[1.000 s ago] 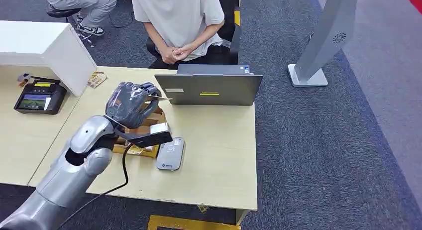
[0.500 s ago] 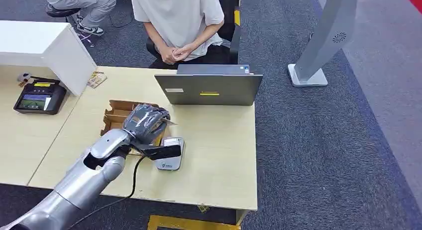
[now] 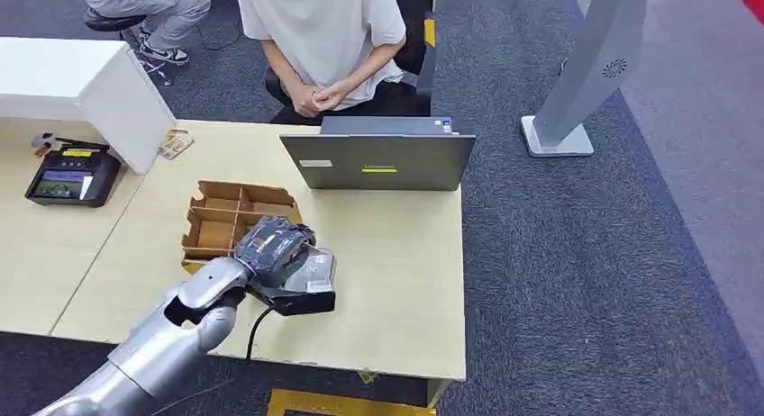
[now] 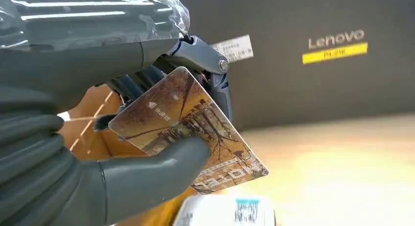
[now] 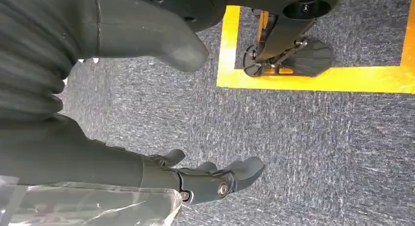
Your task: Pass the card to the sensor for recognition and then transmit it.
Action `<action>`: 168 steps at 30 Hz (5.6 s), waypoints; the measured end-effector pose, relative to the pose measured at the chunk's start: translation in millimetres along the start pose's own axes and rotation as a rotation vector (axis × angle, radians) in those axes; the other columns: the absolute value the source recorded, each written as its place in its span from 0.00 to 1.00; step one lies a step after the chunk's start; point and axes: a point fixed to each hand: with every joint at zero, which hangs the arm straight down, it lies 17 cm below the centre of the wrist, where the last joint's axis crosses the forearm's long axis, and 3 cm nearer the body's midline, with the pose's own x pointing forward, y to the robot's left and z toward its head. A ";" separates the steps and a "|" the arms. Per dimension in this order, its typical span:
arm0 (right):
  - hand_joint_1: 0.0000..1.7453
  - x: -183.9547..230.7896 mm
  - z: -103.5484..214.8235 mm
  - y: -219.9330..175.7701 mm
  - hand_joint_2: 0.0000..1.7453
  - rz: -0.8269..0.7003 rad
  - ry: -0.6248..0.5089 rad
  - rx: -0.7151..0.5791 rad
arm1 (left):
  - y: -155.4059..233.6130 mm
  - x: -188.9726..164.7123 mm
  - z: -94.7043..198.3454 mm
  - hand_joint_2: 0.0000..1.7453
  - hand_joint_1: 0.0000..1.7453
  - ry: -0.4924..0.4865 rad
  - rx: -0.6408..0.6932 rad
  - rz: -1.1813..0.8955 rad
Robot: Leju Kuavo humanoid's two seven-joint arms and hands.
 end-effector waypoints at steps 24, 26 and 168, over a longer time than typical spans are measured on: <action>0.00 -2.4 0.6 2.3 1.00 0.003 0.007 0.005 | -21.6 -2.9 6.7 1.00 1.00 0.027 -0.060 -0.023; 0.00 -2.5 0.6 2.2 1.00 0.005 0.008 0.005 | -22.5 -3.6 6.9 1.00 1.00 0.031 -0.064 -0.023; 0.00 -10.8 5.2 15.5 1.00 0.092 0.027 -0.019 | 79.3 11.5 120.9 1.00 0.00 0.032 0.468 -0.066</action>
